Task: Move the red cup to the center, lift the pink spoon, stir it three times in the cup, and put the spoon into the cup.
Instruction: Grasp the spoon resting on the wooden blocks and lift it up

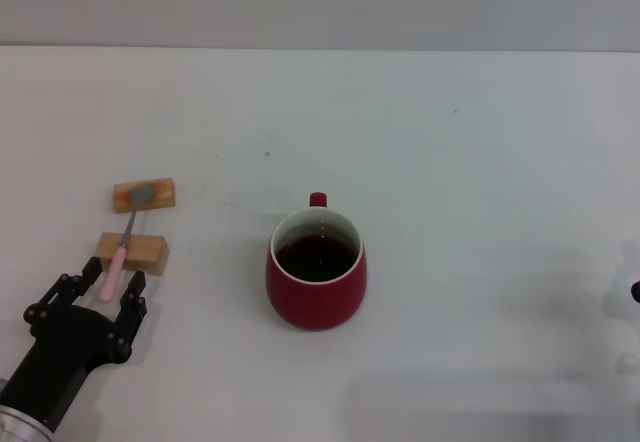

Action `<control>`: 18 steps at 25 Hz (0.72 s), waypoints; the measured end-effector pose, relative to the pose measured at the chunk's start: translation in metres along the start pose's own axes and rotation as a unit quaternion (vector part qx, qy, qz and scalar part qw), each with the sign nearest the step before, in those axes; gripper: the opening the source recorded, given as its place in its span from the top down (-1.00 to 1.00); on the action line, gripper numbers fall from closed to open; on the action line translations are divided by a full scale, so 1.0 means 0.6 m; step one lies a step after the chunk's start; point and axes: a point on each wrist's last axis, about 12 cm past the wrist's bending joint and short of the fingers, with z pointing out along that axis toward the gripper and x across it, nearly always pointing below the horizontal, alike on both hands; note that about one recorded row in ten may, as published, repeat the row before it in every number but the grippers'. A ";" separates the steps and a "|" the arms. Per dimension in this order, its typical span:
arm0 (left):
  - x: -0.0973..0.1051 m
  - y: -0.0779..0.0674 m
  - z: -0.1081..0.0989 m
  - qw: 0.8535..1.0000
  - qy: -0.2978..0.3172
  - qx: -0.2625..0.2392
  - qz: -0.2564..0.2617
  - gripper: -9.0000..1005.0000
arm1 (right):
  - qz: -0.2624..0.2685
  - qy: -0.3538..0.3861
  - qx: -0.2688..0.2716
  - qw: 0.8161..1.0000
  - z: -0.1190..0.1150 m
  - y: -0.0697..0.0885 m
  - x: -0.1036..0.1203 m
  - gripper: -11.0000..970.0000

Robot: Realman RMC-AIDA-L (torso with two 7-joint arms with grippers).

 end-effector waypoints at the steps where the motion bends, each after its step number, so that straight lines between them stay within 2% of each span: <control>1: 0.000 0.000 0.000 1.000 0.000 0.000 -0.001 -0.01 | 0.000 0.000 0.000 1.000 0.000 0.000 0.000 0.98; 18: 0.000 0.002 0.001 1.000 0.001 -0.004 -0.004 0.01 | 0.000 0.001 0.000 1.000 -0.001 0.000 0.000 0.98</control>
